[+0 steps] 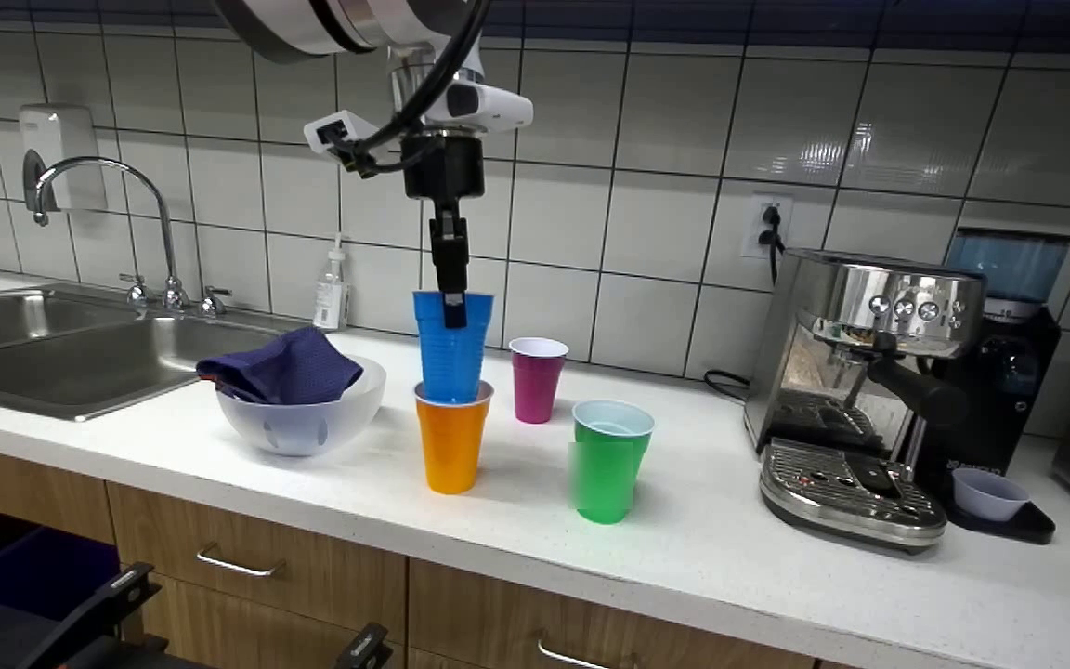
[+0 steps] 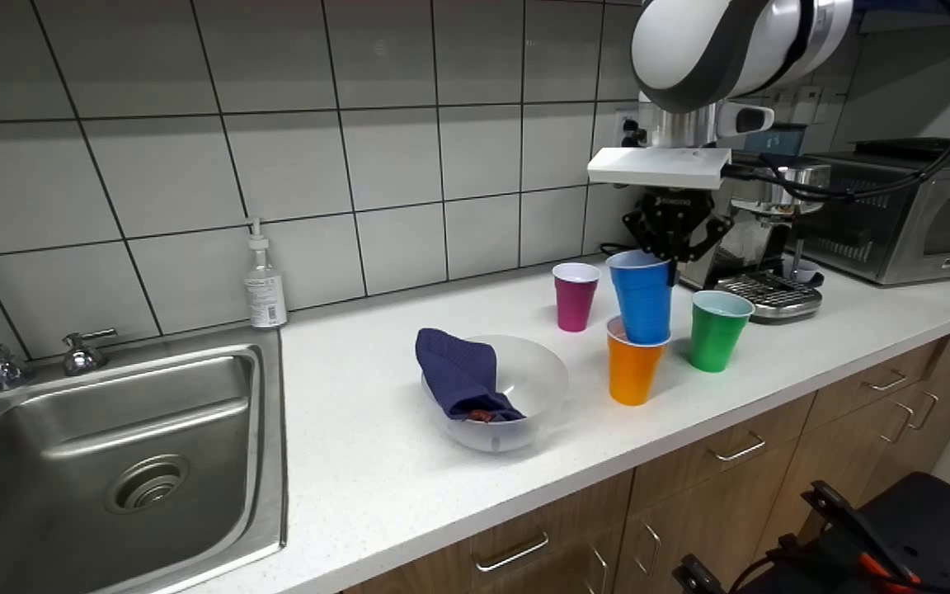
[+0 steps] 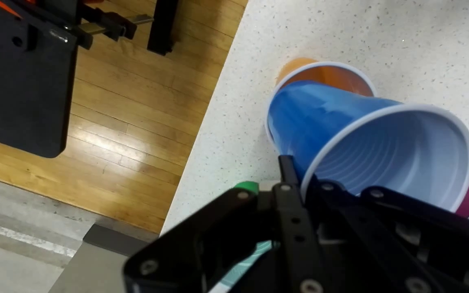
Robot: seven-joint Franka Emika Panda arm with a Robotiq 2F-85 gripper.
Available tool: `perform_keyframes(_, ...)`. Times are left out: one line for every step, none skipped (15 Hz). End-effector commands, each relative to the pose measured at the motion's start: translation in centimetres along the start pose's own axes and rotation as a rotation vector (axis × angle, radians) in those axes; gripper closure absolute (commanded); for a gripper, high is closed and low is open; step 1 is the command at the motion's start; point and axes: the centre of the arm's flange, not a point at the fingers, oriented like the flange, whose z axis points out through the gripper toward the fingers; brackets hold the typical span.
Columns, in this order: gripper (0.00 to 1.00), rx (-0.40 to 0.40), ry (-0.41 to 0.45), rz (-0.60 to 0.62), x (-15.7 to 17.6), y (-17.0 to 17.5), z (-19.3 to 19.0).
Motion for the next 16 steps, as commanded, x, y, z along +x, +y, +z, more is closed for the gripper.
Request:
perform_keyframes(0.99, -0.003, 0.02, 0.036, 1.0, -1.0, 0.3)
perform_keyframes(0.99, -0.002, 0.02, 0.04, 1.1, -1.1, 0.4)
perform_keyframes(0.99, 0.0, 0.02, 0.043, 1.1, -1.3, 0.5)
perform_keyframes(0.99, 0.006, 0.02, 0.045, 1.2, -1.4, 0.6)
perform_keyframes(0.99, 0.007, 0.019, 0.047, 1.2, -1.6, 0.8)
perform_keyframes(0.99, 0.009, 0.019, 0.05, 1.2, -1.8, 0.9)
perform_keyframes(0.99, 0.011, 0.017, 0.052, 1.2, -1.9, 1.0)
perform_keyframes(0.99, 0.012, 0.017, 0.053, 1.2, -2.0, 1.1)
perform_keyframes(0.99, 0.016, 0.015, 0.054, 1.2, -2.1, 1.3)
perform_keyframes(0.99, 0.02, 0.014, 0.054, 1.2, -2.2, 1.4)
perform_keyframes(0.99, 0.025, 0.015, 0.055, 1.2, -2.3, 1.5)
perform_keyframes(0.99, 0.029, 0.016, 0.056, 1.2, -2.4, 1.6)
perform_keyframes(0.99, 0.033, 0.016, 0.057, 1.2, -2.5, 1.7)
perform_keyframes(0.99, 0.038, 0.017, 0.059, 1.2, -2.6, 1.8)
perform_keyframes(0.99, 0.042, 0.017, 0.059, 1.2, -2.6, 1.8)
perform_keyframes(0.99, 0.048, 0.018, 0.061, 1.1, -2.6, 1.9)
